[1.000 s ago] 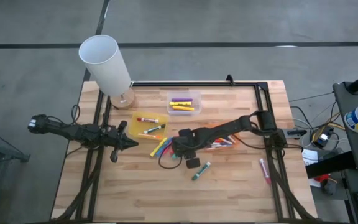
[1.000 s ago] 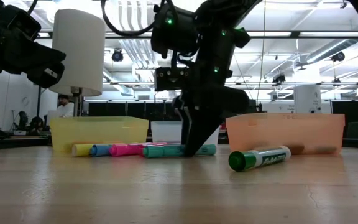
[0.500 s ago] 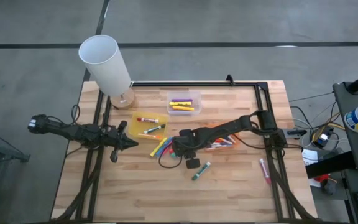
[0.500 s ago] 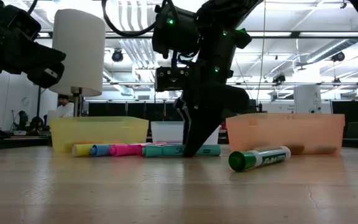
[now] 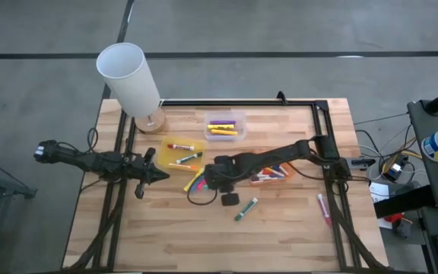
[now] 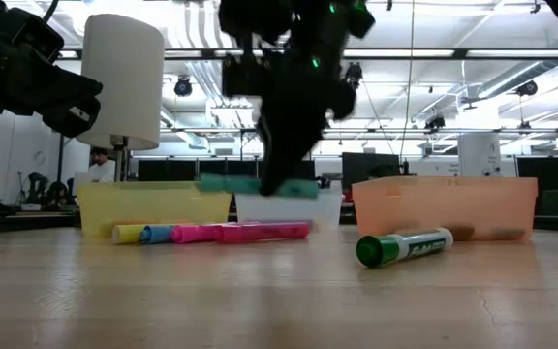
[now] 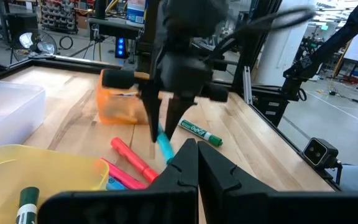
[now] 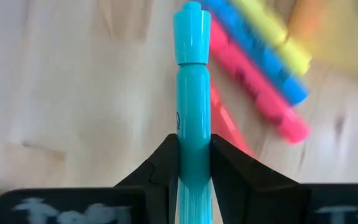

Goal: Pick & Place Markers
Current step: Put the light blue highlighter into the transparent bin

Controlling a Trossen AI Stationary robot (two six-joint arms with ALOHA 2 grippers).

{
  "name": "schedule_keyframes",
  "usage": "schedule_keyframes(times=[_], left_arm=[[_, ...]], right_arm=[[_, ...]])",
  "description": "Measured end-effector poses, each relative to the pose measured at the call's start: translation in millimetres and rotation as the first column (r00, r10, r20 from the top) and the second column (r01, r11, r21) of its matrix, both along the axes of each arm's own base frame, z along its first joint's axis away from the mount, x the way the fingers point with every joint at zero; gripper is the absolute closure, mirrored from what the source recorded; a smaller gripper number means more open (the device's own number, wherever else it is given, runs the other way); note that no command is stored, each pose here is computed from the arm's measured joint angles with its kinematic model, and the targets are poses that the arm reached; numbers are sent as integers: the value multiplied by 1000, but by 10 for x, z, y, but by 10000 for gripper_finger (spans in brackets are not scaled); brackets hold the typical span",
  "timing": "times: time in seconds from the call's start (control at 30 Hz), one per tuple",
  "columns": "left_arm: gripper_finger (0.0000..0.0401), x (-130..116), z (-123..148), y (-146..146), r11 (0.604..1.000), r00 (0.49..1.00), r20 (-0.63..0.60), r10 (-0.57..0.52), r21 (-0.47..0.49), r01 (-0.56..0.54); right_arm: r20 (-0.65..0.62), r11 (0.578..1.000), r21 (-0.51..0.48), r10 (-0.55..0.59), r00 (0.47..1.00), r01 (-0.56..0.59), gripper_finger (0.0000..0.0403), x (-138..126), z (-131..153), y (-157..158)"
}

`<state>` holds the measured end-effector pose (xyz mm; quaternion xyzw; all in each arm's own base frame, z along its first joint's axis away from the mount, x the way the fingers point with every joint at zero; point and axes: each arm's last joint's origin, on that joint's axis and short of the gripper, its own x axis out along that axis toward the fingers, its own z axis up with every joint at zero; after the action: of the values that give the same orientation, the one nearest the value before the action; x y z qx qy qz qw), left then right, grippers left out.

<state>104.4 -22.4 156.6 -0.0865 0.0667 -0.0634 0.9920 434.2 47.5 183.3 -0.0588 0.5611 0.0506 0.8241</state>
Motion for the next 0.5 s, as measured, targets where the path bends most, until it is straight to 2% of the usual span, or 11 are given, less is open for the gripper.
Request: schedule_keyframes(times=[0.2,0.5], left_arm=[[401,0,0,0,1000,1000,0,0,0,0],[401,0,0,0,1000,1000,0,0,0,0]], right_arm=[[60,1000,5,2,998,-3,332,90,253,24],[44,1000,-10,2,999,-2,332,83,304,1]])
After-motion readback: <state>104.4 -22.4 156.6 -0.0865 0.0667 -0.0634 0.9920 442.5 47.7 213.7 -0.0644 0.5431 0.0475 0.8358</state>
